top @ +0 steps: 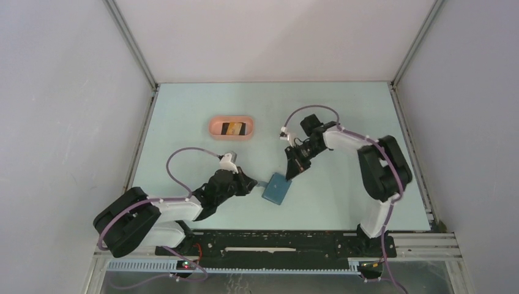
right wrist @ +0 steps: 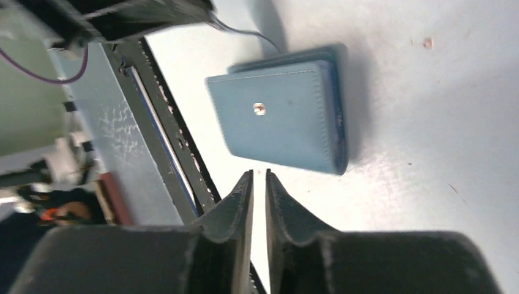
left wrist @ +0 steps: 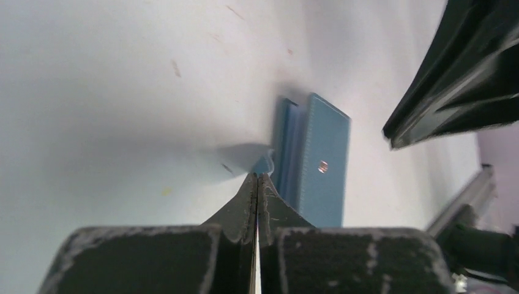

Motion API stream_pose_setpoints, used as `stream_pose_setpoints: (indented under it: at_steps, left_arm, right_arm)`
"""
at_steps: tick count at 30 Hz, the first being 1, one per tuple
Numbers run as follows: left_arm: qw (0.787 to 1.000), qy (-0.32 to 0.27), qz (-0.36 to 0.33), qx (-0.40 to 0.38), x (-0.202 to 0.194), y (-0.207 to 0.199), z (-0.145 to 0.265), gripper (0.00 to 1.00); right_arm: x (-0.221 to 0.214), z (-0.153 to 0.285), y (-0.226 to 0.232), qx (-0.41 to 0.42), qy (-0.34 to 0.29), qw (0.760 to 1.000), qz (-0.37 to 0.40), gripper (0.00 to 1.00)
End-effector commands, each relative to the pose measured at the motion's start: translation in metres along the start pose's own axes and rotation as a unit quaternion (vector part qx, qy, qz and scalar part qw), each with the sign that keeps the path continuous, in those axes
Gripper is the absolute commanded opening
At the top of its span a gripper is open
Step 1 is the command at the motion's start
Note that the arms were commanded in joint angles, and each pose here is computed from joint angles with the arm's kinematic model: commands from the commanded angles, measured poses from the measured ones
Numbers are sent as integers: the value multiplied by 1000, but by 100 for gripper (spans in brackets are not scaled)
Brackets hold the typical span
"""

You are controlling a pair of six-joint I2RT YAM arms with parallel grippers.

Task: Put the credit cards into the card holder
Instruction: Open the card holder at the center of the board.

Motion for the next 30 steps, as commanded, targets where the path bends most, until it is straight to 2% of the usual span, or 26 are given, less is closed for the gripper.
stream_pose_setpoints:
  at_steps: [1, 4, 6, 7, 9, 11, 13, 18, 24, 30]
  left_arm:
    - [990, 3, 60, -130, 4, -37, 18, 0]
    - [977, 4, 95, -190, 7, -53, 28, 0]
    - [967, 2, 115, -228, 9, -63, 34, 0]
    - [961, 1, 124, -248, 11, -68, 37, 0]
    - [949, -5, 135, -286, 17, -80, 42, 0]
    - [942, -3, 144, -305, 18, -86, 42, 0]
    - [935, 0, 151, -322, 18, -91, 42, 0]
    - [927, 21, 164, -336, 11, -94, 36, 0]
    - [930, 22, 158, -330, 9, -94, 32, 0]
    - [927, 25, 152, -342, 11, -99, 32, 0]
  right_arm:
    - [14, 52, 52, 1, -86, 972, 219, 25]
    - [6, 64, 66, -10, -136, 951, 277, 43]
    - [4, 63, 68, -7, -155, 952, 265, 63]
    - [4, 59, 66, -4, -156, 959, 237, 69]
    - [2, 51, 63, 9, -140, 976, 169, 71]
    - [3, 43, 50, -28, -132, 985, 112, 73]
    - [6, 37, 35, -71, -134, 987, 51, 74]
    - [6, 18, 13, -103, -126, 985, -65, 77]
    - [3, 11, 6, -106, -104, 986, -81, 77]
    - [9, 25, 35, -51, -120, 991, -32, 81]
Point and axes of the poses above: each gripper's point midway between its finger pads, its own z axis back along the fingers, its own y axis along the line the jaws close on, x = y × z, the point moved 5 cm from there along z, back along the fingers, and after that the axes turned 1 degree about -z, right-handed, at the moved point
